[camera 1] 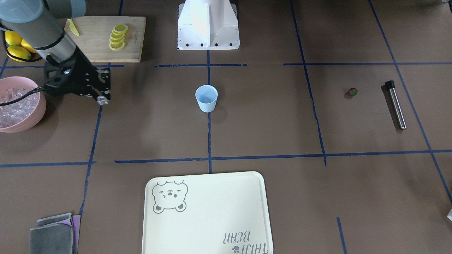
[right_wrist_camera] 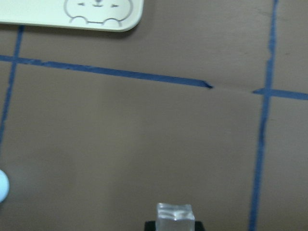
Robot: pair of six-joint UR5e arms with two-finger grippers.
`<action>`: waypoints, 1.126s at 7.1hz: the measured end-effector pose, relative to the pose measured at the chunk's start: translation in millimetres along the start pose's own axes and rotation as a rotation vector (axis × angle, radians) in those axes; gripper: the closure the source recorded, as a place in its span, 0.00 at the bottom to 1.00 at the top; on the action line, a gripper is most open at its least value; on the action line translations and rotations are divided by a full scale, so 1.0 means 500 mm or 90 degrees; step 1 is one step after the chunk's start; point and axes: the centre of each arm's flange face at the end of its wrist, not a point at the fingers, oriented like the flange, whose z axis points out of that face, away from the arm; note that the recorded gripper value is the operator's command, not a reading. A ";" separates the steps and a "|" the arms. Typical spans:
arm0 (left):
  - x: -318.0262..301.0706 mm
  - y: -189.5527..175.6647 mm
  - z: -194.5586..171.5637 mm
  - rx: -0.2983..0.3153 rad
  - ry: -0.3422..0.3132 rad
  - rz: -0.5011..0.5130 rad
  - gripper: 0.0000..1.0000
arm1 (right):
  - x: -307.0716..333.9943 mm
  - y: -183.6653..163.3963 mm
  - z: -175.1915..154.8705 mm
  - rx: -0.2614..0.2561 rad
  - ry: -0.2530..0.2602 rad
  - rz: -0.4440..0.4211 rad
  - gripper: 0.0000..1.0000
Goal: Mash ice and strawberries in cup
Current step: 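Carry the ice cube over the blue cup and release it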
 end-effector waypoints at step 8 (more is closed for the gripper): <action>-0.004 0.008 0.005 -0.003 0.002 -0.003 0.00 | -0.563 0.067 0.150 0.001 0.077 0.095 0.12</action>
